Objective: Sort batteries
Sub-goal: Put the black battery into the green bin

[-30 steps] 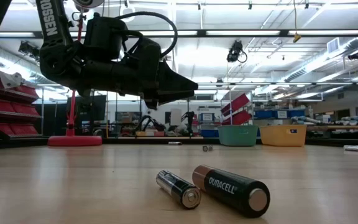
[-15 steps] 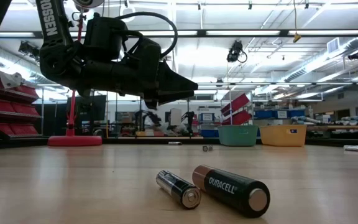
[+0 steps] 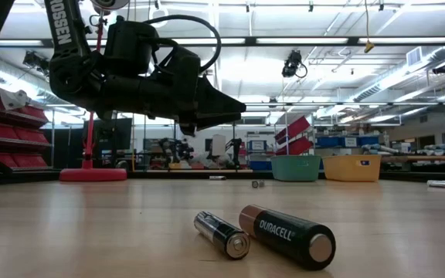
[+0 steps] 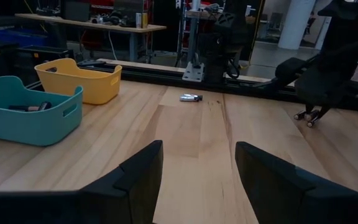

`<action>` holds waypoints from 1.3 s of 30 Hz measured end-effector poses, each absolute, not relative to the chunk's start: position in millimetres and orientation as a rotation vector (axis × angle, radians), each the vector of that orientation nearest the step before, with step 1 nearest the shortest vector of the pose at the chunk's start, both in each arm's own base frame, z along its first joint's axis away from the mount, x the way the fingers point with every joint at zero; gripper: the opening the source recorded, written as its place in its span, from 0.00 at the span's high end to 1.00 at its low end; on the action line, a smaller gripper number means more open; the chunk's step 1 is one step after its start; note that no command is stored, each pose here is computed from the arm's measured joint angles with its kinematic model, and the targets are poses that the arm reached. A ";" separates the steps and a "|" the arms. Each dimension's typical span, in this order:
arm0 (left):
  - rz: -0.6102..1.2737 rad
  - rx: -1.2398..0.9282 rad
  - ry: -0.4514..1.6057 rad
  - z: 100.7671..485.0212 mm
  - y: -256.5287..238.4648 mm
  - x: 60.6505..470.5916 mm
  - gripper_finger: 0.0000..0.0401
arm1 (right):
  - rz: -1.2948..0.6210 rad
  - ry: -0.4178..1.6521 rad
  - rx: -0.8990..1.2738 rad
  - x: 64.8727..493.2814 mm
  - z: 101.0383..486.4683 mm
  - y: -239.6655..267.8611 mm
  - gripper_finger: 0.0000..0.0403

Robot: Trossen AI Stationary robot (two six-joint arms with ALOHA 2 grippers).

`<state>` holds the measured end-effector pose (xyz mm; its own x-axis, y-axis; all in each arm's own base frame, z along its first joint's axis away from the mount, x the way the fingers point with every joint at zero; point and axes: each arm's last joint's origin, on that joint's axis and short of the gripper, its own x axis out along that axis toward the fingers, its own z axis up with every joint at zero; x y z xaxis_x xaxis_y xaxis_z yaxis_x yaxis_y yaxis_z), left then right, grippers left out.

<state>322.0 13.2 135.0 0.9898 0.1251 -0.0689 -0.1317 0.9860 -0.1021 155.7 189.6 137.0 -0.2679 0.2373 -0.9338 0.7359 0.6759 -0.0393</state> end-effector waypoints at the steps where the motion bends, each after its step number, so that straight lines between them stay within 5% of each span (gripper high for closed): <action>1: 0.129 -0.107 0.062 135.0 13.2 322.0 0.46 | -0.574 1.823 0.762 155.7 137.0 189.5 0.79; 18: 0.129 -0.132 0.063 134.8 12.7 321.8 0.46 | -0.573 1.906 0.758 146.2 124.9 181.1 0.93; 24: 0.129 -0.136 0.063 134.7 12.7 321.8 0.46 | -0.495 1.898 0.773 153.1 140.1 189.5 0.91; 39: 0.103 -0.149 0.067 134.3 11.8 321.6 0.46 | -0.536 1.447 0.668 173.1 194.3 151.2 0.91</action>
